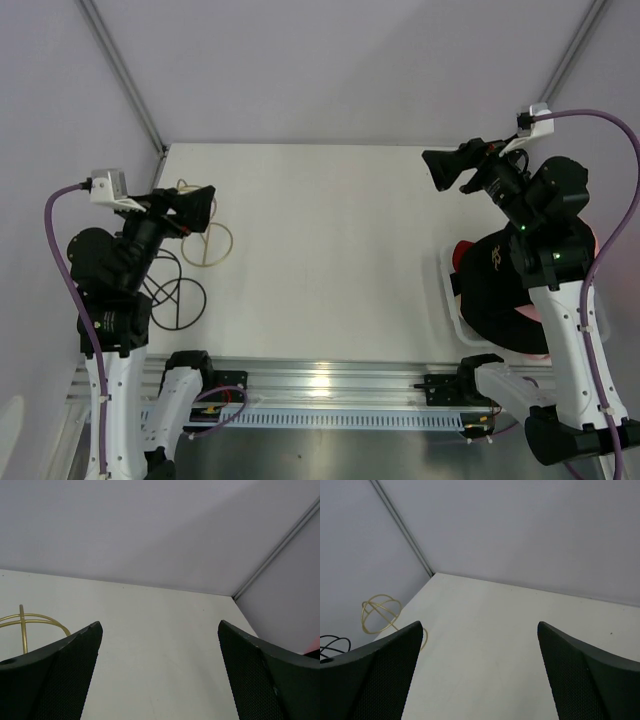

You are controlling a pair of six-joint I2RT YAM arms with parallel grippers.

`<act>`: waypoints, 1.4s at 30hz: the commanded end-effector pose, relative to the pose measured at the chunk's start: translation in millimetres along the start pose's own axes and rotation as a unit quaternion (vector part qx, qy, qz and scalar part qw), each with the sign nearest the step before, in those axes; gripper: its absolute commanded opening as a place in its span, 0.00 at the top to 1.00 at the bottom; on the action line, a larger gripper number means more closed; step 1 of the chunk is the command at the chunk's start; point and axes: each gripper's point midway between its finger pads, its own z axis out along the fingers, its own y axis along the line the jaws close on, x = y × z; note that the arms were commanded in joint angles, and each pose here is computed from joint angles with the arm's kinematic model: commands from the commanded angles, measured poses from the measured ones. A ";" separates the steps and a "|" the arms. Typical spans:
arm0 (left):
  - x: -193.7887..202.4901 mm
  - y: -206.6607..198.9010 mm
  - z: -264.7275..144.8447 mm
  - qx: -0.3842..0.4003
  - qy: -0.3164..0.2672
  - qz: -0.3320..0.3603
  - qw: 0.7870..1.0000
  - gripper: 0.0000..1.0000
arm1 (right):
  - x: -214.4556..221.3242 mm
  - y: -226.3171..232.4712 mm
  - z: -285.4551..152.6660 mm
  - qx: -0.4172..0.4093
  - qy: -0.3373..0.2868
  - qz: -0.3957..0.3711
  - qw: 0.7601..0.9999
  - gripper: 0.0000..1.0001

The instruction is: Stack the hats

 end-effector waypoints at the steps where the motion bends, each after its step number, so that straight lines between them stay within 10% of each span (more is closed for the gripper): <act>1: -13.0 7.2 -1.3 -0.025 -0.019 0.015 0.999 0.01 | 4.5 8.2 -3.4 -0.025 -0.005 -0.006 1.000 0.00; 11: -10.9 39.5 2.5 -0.110 -0.001 0.020 0.994 0.01 | 48.9 -9.1 0.7 -0.005 0.044 0.009 0.999 0.01; 31: 57.6 173.2 70.2 -0.377 0.175 -0.021 0.909 0.01 | 95.1 -43.0 0.4 0.052 0.071 -0.001 0.996 0.01; 42: 91.6 173.1 69.6 -0.381 0.216 0.012 0.899 0.35 | 110.1 -52.8 8.4 0.062 0.094 0.001 0.994 0.01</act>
